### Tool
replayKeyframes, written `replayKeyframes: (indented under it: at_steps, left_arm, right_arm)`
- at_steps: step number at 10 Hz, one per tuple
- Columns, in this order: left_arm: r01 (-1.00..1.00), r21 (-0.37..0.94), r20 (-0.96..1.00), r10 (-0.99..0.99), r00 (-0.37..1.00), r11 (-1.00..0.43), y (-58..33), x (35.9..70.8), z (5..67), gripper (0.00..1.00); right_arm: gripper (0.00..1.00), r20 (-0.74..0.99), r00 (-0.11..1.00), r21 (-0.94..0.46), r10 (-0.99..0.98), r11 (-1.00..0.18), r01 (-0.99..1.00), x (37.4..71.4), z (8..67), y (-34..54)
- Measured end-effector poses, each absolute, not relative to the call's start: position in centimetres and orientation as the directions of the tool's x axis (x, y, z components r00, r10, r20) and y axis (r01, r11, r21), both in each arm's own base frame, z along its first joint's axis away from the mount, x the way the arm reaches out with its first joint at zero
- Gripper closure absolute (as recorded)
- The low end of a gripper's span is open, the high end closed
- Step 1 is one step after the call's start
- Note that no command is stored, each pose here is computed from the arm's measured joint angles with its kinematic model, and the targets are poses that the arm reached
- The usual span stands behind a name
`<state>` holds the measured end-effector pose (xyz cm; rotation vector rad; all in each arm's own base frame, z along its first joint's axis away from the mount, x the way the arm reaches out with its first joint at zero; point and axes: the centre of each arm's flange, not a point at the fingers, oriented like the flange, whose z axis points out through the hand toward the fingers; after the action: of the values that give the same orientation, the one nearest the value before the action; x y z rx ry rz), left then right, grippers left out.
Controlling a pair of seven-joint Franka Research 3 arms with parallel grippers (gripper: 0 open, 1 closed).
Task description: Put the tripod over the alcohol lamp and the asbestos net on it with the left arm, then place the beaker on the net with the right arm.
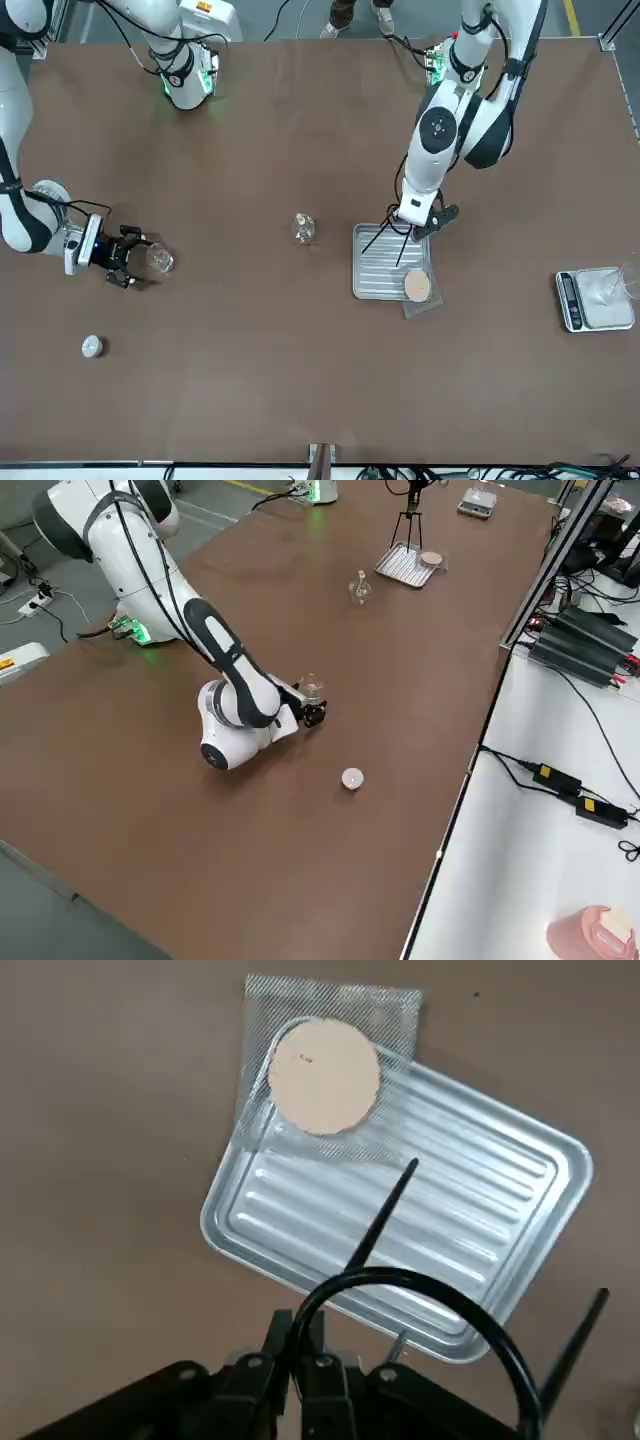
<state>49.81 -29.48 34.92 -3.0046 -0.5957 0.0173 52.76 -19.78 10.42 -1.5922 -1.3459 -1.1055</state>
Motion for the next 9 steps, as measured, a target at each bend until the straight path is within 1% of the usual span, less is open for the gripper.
replayKeyframes:
  at_steps: [2, 4, 5, 9]
  left_arm:
    - [0.349, -0.118, -0.028, 0.354, 0.935, -0.93, -32.5, 51.0, 36.3, 0.92]
    - [0.314, -0.161, -0.079, 0.329, 0.941, -0.936, -38.2, 51.9, 36.6, 0.92]
    - [0.312, -0.172, -0.092, 0.331, 0.939, -0.934, -40.9, 51.8, 36.2, 0.92]
    - [0.31, -0.163, -0.122, 0.331, 0.936, -0.937, -49.1, 48.7, 34.2, 0.92]
  right_arm:
    - [0.0, 0.944, 0.075, -0.026, 0.322, -0.153, 0.988, 52.2, 10.0, -19.7]
    - [0.0, 0.947, 0.08, -0.035, 0.312, -0.149, 0.988, 51.3, 9.5, -19.4]
    - [0.0, 0.948, 0.084, -0.041, 0.307, -0.145, 0.989, 51.0, 9.2, -19.1]
    - [0.0, 0.953, 0.092, -0.054, 0.29, -0.134, 0.989, 50.4, 8.9, -18.5]
